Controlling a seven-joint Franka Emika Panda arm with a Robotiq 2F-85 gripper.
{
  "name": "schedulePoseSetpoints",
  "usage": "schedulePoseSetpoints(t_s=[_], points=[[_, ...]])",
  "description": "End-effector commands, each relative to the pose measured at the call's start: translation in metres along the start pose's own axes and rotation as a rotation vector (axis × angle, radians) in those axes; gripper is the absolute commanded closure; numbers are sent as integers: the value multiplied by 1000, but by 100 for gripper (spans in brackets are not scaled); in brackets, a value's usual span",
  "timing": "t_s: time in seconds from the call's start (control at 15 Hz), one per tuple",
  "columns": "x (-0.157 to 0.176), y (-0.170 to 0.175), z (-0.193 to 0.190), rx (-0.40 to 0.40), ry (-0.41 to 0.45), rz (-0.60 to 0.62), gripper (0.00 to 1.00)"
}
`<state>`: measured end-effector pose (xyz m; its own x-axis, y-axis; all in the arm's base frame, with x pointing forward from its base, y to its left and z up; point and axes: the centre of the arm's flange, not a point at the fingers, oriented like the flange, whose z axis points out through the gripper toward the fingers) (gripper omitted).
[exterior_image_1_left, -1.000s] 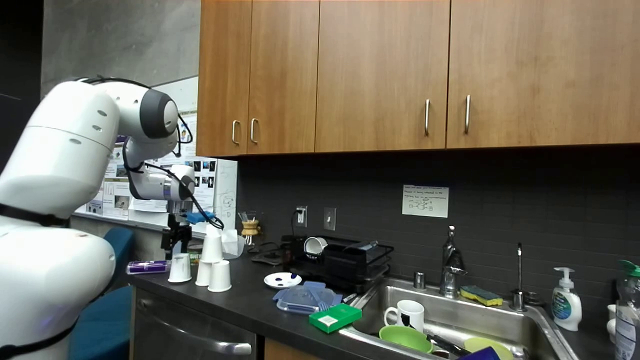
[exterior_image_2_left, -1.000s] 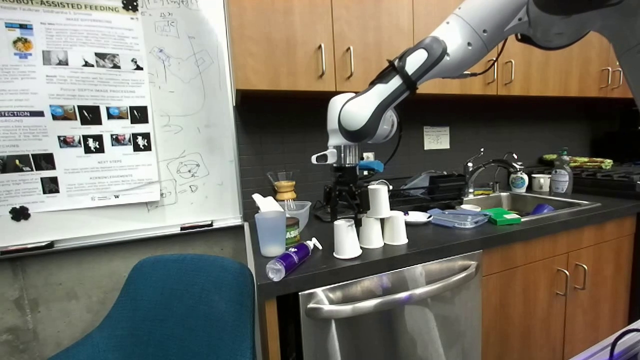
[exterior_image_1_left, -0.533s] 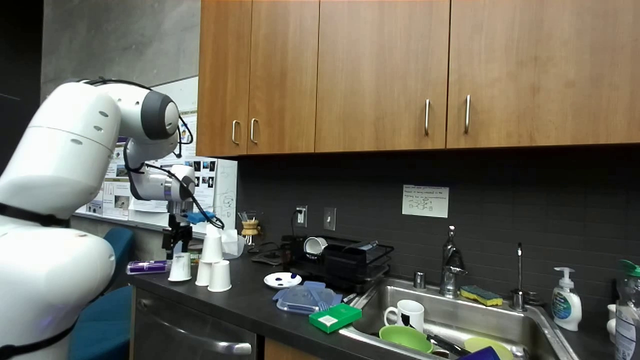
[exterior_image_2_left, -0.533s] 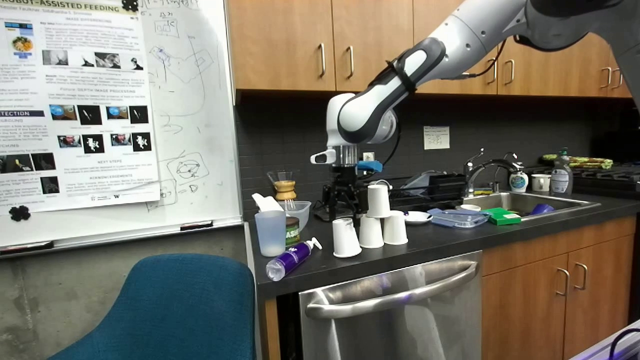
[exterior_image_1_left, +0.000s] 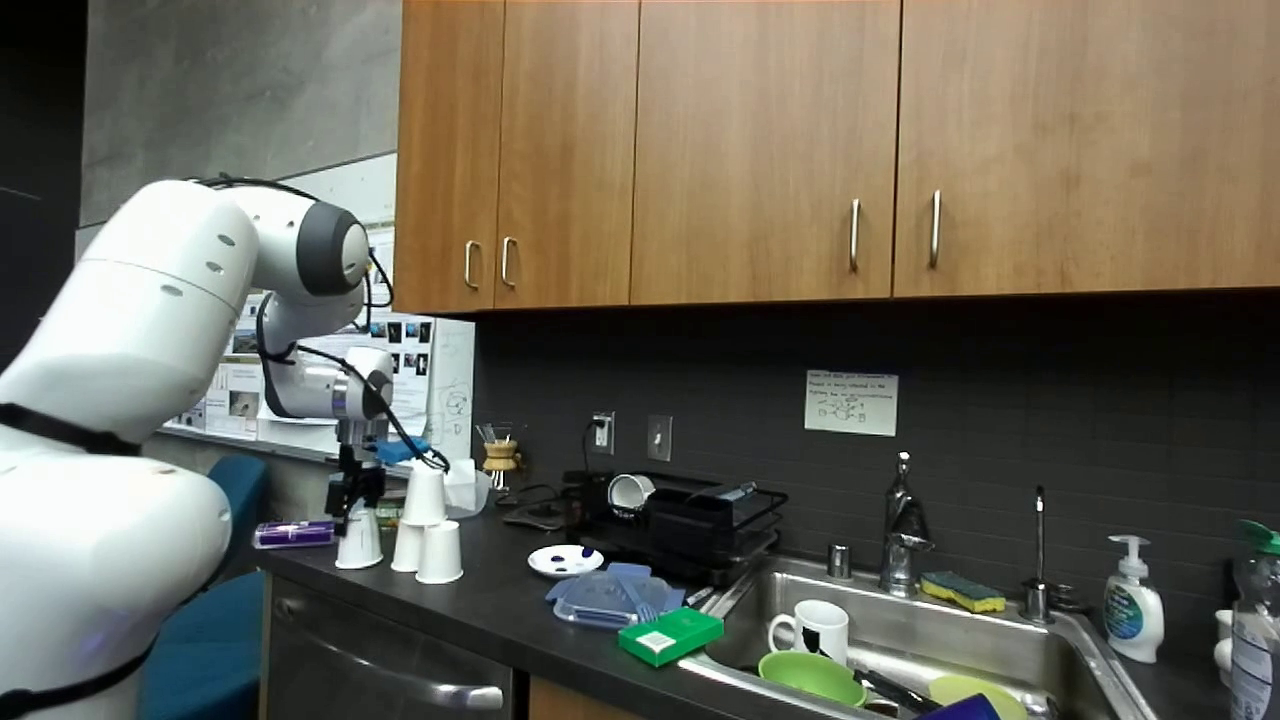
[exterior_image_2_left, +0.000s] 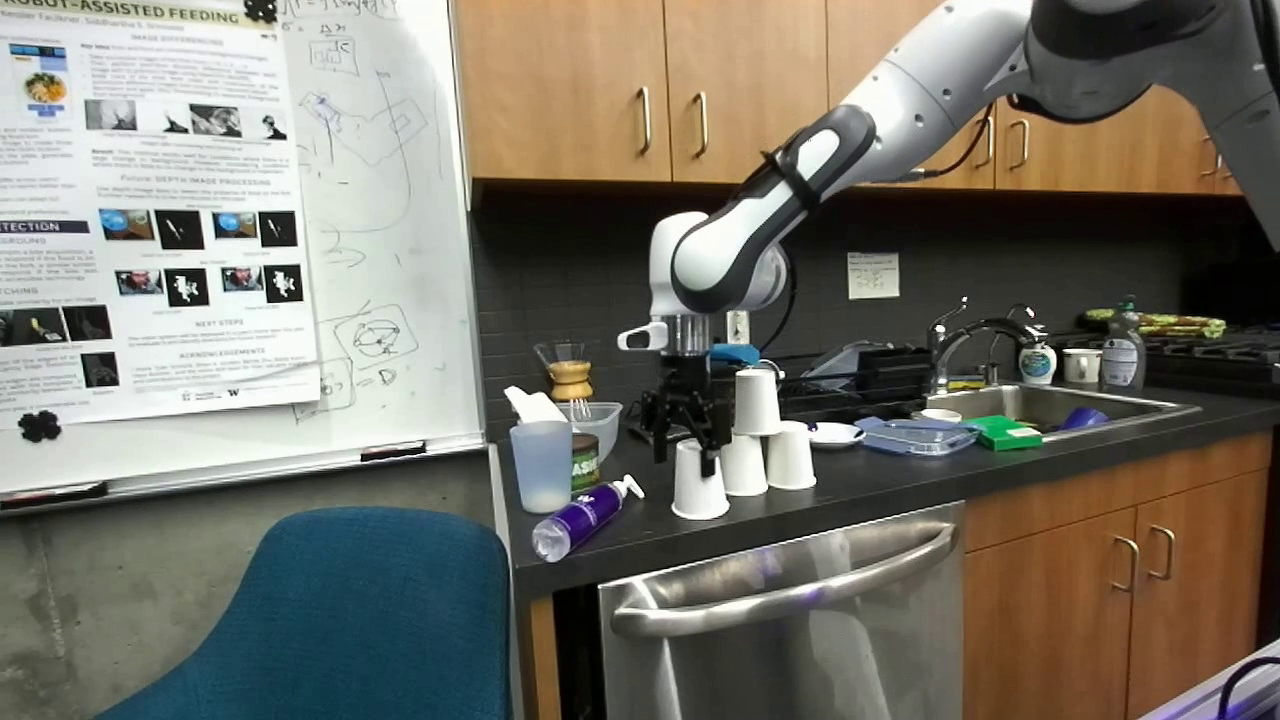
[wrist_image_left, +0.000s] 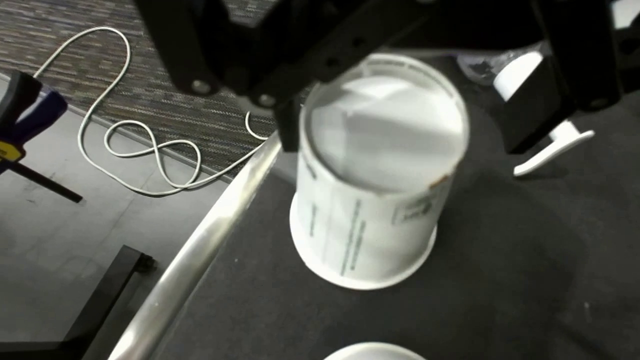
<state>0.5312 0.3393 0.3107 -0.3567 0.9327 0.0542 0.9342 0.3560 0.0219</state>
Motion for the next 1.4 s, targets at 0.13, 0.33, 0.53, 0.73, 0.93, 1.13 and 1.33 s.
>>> schedulePoseSetpoints(t_s=[0.13,0.33,0.53,0.73,0.93,1.13,1.33], points=[[-1,0,11,16,3,2,0],[0,1,7,9,3,1,0],[0,1,6,8,3,1,0],[0,1,6,7,4,1,0],[0,1,6,7,4,1,0],[0,1,6,7,4,1,0],[2,3,8,10,-2,11,0]])
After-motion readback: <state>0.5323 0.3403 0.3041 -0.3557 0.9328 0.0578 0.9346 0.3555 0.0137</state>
